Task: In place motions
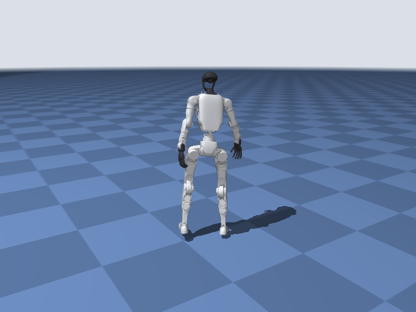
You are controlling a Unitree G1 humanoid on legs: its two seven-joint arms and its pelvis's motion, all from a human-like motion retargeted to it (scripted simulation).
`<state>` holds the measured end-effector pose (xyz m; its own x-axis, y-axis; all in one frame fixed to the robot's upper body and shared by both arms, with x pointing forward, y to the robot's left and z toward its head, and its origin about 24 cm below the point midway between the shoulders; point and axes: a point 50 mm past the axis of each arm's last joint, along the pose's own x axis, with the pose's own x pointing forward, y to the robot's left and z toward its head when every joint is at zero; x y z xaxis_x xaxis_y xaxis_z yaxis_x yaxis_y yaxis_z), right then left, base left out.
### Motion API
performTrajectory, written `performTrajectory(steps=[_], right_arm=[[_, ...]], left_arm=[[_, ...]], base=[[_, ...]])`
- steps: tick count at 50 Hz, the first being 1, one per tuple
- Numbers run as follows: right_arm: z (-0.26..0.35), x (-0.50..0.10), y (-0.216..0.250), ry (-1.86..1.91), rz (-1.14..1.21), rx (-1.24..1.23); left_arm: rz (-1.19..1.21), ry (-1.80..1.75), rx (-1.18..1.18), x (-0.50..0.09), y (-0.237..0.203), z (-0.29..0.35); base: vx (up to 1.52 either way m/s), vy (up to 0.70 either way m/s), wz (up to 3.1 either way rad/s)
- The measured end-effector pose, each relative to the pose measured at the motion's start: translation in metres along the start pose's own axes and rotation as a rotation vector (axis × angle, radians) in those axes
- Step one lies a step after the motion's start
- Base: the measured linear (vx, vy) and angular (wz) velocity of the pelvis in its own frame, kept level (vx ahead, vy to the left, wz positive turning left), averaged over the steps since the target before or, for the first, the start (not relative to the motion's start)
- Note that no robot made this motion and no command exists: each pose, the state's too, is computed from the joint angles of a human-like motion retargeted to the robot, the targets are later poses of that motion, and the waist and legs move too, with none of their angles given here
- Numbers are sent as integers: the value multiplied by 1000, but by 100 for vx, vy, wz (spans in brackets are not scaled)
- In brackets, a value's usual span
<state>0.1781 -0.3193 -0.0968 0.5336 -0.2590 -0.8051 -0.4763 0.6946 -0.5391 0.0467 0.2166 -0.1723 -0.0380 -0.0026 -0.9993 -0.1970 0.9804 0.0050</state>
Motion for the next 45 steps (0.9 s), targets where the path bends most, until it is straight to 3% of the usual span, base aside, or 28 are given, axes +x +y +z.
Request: performTrajectory(steps=[6,14,22,32,40,45], right_arm=[[-112,-35,33,388,43,262],[-204,-104,76,739,-109,622],[-212,-120,105,861,-192,773],[-224,-151,152,991,-156,885],[-218,-130,114,768,-270,1101],[-242,-158,111,796,-422,1230]], left_arm=[[170,-75,168,-19,49,35],[229,-56,49,-29,86,26],[158,-127,-205,-40,96,43],[287,-260,-11,-80,124,106],[276,-533,-16,-129,109,190],[320,-633,91,-156,81,233]], base=[[-2,4,-29],[0,20,15],[-24,18,-72],[5,-12,3],[-7,-1,-96],[4,-1,-32]])
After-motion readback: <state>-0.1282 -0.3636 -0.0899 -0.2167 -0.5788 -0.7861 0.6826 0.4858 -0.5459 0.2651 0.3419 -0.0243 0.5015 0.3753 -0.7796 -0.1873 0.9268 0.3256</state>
